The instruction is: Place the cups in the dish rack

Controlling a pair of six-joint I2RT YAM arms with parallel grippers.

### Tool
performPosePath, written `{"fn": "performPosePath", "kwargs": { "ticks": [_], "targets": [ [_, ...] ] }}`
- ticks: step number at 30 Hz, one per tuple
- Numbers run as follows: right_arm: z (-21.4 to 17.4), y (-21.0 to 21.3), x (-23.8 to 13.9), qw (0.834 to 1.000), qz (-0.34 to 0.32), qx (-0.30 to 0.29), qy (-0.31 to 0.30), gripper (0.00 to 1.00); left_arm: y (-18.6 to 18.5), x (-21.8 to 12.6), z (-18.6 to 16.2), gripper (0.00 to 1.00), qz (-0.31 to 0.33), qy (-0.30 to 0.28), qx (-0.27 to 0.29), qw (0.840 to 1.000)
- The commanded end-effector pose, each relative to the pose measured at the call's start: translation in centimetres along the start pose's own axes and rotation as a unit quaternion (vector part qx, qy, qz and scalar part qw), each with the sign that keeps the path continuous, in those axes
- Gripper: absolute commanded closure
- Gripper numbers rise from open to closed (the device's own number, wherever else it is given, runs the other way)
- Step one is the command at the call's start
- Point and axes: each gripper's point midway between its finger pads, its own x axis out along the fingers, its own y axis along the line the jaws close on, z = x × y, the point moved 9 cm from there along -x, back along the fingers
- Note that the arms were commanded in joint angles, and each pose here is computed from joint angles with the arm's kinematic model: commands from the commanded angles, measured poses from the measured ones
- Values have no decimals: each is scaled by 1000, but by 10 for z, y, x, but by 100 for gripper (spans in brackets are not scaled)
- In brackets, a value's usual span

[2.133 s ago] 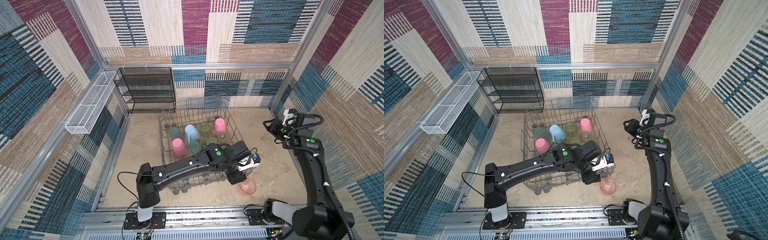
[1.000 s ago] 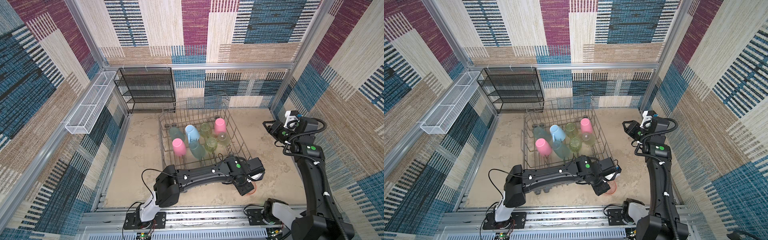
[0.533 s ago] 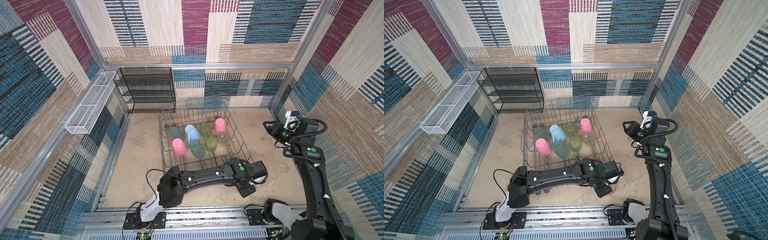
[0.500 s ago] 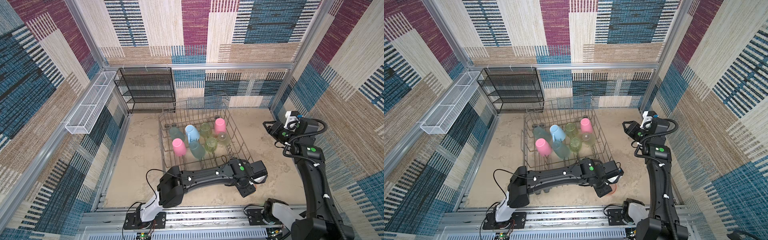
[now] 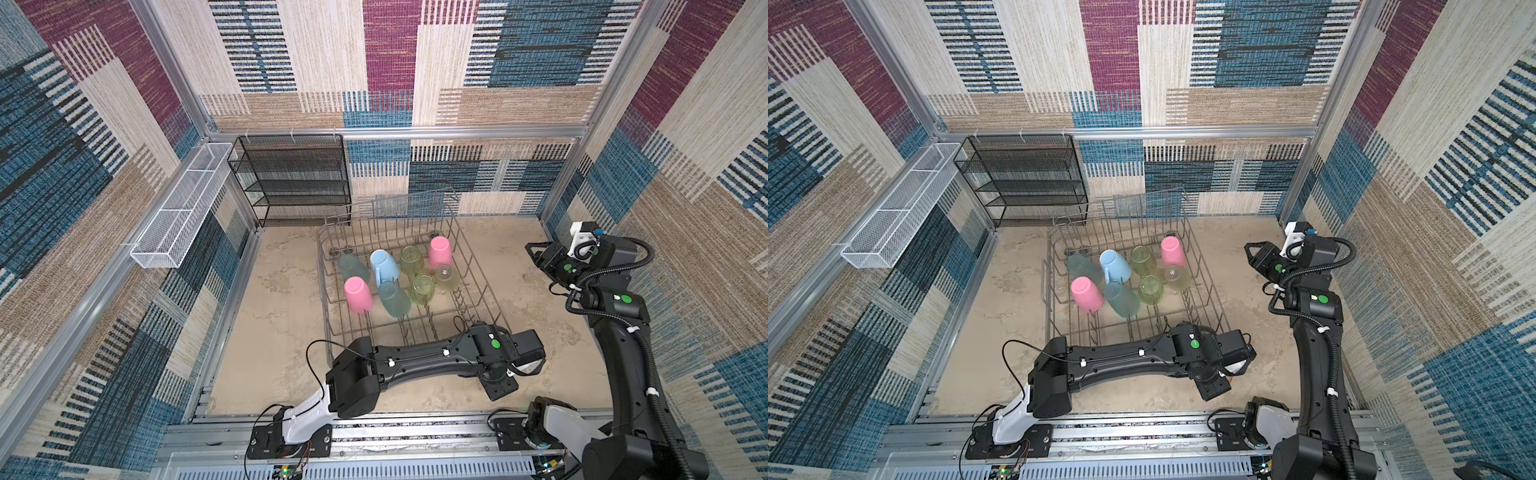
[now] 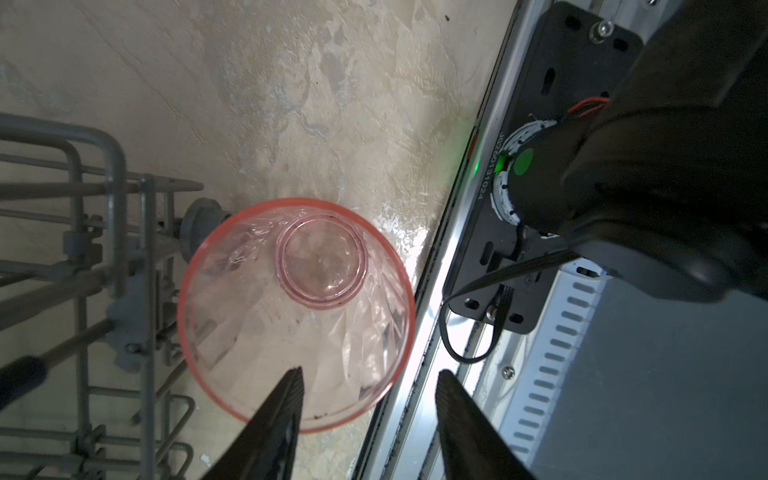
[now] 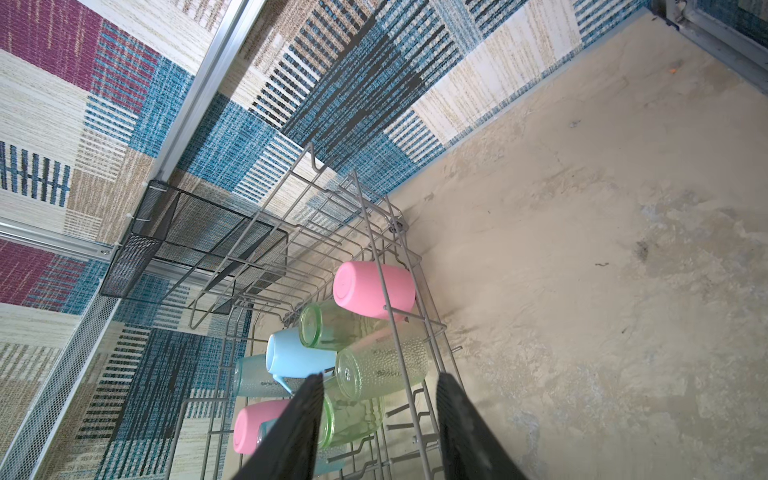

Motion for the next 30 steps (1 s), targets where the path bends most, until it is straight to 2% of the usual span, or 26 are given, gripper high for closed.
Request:
{"fn": "performPosePath", "kwargs": {
  "ticks": [1,12,30],
  "targets": [
    [4,4,-1,1000,15,-7,-11,53,-1,2,-4,45,2,15,8,1000],
    [1,4,-3,1000,14,-8,-12,52,-4,13,-3,49,6,23,17,1000],
    [1,5,-5,1000,15,-10,-17,52,2,21,1,78,33,22,36,999]
  ]
}}
